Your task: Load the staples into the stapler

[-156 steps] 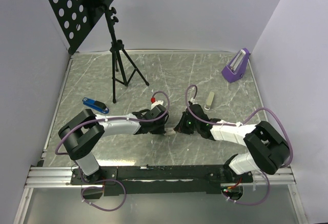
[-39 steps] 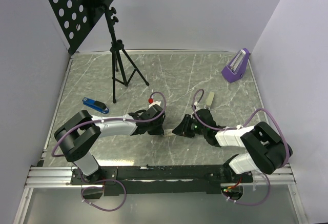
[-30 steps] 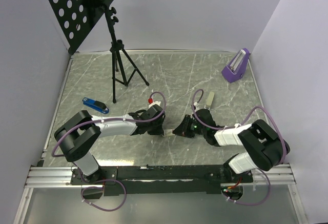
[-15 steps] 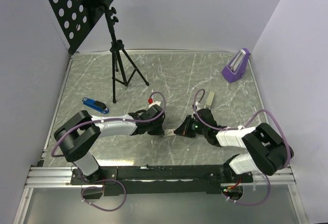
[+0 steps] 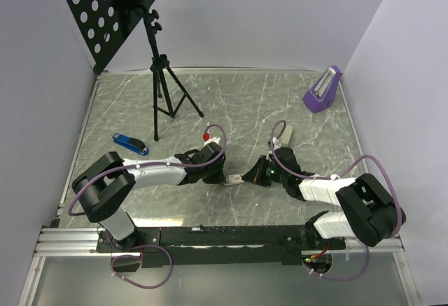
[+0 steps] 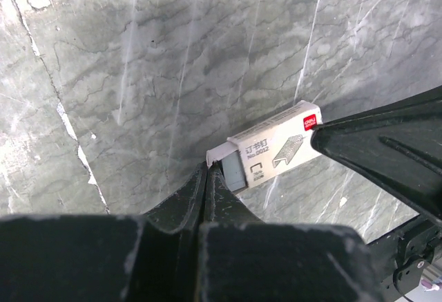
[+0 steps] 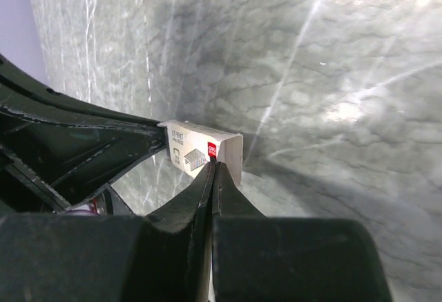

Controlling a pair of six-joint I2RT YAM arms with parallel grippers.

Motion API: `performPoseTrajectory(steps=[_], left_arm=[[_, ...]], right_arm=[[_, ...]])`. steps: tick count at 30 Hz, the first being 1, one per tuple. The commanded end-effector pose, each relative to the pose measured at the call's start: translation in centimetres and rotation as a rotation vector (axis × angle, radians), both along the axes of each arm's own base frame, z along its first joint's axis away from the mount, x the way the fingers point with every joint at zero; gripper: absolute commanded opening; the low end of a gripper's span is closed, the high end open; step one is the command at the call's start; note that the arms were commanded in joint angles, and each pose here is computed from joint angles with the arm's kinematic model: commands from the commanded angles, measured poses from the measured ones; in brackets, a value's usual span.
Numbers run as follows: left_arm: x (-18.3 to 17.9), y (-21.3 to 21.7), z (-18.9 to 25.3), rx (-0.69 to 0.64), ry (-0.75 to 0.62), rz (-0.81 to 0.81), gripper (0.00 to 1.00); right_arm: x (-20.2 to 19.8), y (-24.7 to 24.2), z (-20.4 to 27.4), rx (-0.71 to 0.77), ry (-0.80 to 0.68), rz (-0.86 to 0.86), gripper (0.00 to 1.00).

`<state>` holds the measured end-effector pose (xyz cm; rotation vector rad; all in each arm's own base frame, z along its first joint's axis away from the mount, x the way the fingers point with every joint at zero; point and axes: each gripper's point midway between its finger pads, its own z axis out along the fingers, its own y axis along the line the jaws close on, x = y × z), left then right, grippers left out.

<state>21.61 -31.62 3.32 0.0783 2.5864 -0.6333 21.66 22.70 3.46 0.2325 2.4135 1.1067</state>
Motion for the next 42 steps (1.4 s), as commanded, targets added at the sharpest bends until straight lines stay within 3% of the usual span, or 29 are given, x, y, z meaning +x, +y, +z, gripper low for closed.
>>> performPoseTrajectory(steps=[1,33,37,42], left_arm=[[-0.2,0.0,0.5,-0.025,0.008,0.016,0.01],[0.5,0.5,0.4,0.024,-0.012,0.027,0.01],[0.6,0.5,0.8,0.016,-0.015,0.034,0.07],[0.8,0.8,1.4,0.013,-0.033,0.055,0.16]], right_arm=[[0.8,-0.8,0.6,0.012,-0.04,-0.047,0.0],[1.7,-4.6,-0.2,-0.101,-0.052,-0.154,0.0],[1.6,-5.3,-0.5,-0.122,-0.04,-0.186,0.0],[1.7,-5.8,-0.1,-0.134,-0.06,-0.202,0.16]])
